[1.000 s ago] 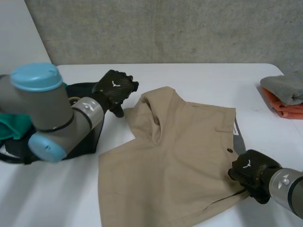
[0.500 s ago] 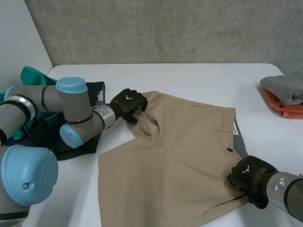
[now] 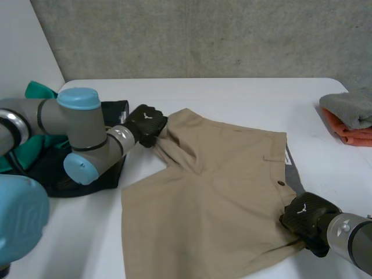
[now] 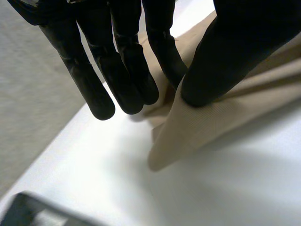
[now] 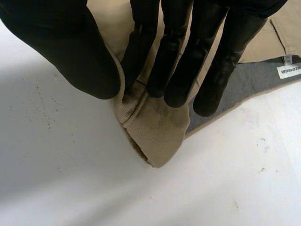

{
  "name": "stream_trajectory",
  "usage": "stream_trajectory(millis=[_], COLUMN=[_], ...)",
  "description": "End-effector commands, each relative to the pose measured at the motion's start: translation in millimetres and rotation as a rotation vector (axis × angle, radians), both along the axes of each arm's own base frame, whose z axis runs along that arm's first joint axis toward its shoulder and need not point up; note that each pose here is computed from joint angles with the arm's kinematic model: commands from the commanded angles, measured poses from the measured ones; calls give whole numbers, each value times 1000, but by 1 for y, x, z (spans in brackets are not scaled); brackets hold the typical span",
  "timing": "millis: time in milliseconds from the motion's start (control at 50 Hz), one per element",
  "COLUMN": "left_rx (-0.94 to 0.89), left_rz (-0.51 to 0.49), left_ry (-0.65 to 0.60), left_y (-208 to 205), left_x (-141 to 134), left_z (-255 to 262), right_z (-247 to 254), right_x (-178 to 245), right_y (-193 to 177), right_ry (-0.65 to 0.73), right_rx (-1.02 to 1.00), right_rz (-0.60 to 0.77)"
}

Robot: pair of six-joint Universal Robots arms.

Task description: Fold the laundry.

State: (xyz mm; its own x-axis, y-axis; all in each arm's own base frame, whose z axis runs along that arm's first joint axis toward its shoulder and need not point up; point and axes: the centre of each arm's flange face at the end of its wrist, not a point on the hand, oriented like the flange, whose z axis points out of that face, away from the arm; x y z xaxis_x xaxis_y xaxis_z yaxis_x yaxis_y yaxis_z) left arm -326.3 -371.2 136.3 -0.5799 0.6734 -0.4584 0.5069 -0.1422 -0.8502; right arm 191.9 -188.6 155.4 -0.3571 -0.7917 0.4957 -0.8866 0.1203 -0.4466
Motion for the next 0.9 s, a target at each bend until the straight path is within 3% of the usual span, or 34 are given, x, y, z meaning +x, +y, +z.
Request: stream_trajectory(millis=[20, 240, 400, 540, 620, 780, 900], left_rx=[-117, -63, -35, -36, -57, -63, 43], left_rz=[107, 110, 233, 239, 236, 286, 297], left_ry=[-104, -142, -219, -221, -191, 30, 147], left_y=[10, 31, 46, 55, 58, 83, 134], left_x=[17, 22, 31, 26, 24, 34, 51], left_z=[14, -6, -8, -4, 11, 76, 92], right_z=[0, 0, 0, 0, 0, 5, 14], right_x=[2, 3, 2, 4, 5, 9, 12], right_y=[1, -1, -3, -5, -8, -18, -30], right_ry=[-9, -41, -44, -50, -60, -155, -256], right_rx=[-2, -5, -14, -34, -61, -98, -114], right_rz=[5, -25, -31, -27, -28, -98, -175])
